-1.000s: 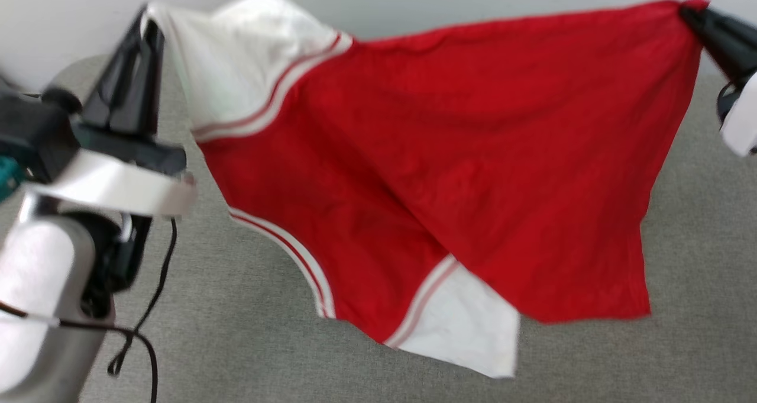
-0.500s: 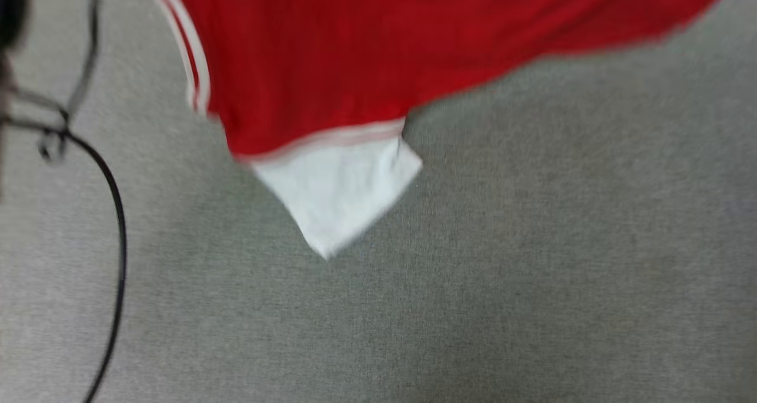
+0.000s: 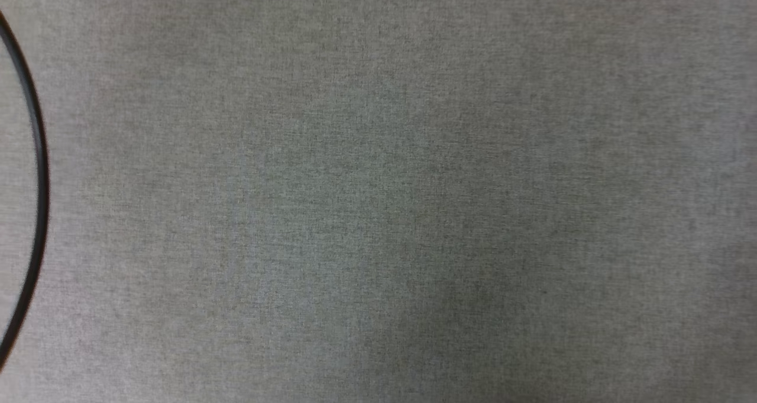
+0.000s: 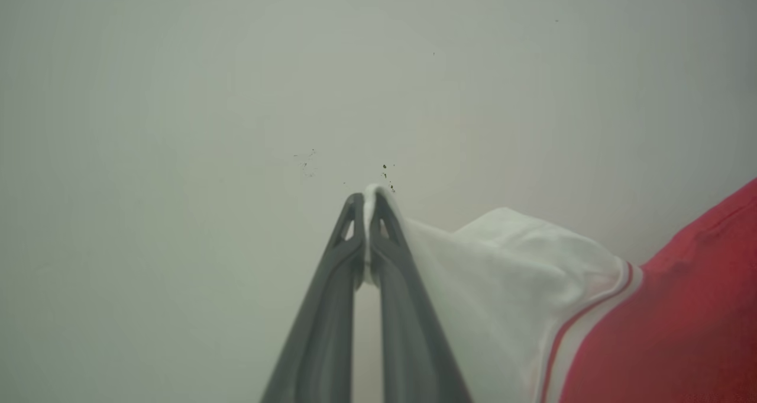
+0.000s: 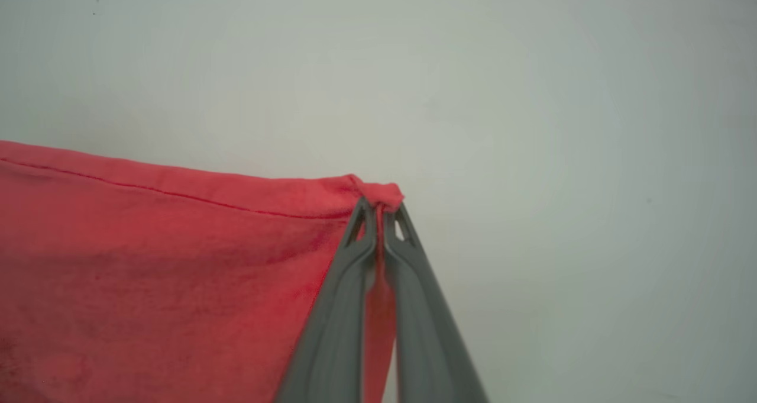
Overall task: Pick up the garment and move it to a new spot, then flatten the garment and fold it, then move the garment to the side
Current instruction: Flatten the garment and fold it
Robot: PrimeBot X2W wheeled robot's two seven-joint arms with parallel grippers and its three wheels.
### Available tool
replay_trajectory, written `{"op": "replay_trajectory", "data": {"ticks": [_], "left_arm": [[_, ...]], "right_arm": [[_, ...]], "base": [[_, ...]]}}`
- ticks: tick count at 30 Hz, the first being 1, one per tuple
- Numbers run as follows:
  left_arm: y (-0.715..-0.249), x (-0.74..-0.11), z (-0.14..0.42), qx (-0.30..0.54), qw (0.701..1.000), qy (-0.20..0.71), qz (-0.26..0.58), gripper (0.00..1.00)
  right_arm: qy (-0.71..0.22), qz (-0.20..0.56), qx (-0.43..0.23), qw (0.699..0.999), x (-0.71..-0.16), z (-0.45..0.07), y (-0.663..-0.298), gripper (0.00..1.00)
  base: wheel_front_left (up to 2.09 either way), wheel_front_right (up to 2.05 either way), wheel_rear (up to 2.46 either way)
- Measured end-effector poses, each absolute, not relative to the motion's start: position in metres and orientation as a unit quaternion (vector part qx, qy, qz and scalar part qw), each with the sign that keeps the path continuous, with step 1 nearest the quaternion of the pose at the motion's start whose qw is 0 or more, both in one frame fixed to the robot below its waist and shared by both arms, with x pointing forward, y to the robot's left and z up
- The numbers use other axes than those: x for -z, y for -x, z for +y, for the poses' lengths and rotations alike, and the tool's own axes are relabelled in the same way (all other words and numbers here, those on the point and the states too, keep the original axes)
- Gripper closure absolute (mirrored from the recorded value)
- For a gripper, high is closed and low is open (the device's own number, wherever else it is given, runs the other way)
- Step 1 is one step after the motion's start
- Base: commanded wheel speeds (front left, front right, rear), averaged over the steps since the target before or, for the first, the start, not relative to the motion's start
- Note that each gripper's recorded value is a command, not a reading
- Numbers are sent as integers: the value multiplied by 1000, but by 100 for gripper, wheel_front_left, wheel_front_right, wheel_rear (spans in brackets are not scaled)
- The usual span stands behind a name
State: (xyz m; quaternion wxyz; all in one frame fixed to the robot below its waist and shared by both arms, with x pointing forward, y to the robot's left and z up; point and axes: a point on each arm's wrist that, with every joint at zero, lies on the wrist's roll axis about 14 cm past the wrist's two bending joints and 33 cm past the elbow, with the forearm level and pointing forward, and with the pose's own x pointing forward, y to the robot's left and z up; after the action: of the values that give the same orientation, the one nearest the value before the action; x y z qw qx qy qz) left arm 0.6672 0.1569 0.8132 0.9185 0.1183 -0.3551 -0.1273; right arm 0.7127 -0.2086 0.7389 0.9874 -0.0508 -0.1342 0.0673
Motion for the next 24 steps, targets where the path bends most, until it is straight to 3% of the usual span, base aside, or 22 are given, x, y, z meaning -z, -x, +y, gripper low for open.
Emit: {"op": "replay_trajectory", "data": {"ticks": [6,13,24], "left_arm": [[-686,-801,163,121,924,-126,-341,100],[-711,-728,179,118,948,-111,-273,100],[-678,-623,194,127,974,-76,-172,100]], "right_arm": [[49,-132,-75,987,-728,-199,-734,100],[60,-61,-91,992,-650,-193,-749,100],[52,42,-140,988,-548,-181,-702,100]], "base": [[0,0,0],[0,0,0],[0,0,0]]}}
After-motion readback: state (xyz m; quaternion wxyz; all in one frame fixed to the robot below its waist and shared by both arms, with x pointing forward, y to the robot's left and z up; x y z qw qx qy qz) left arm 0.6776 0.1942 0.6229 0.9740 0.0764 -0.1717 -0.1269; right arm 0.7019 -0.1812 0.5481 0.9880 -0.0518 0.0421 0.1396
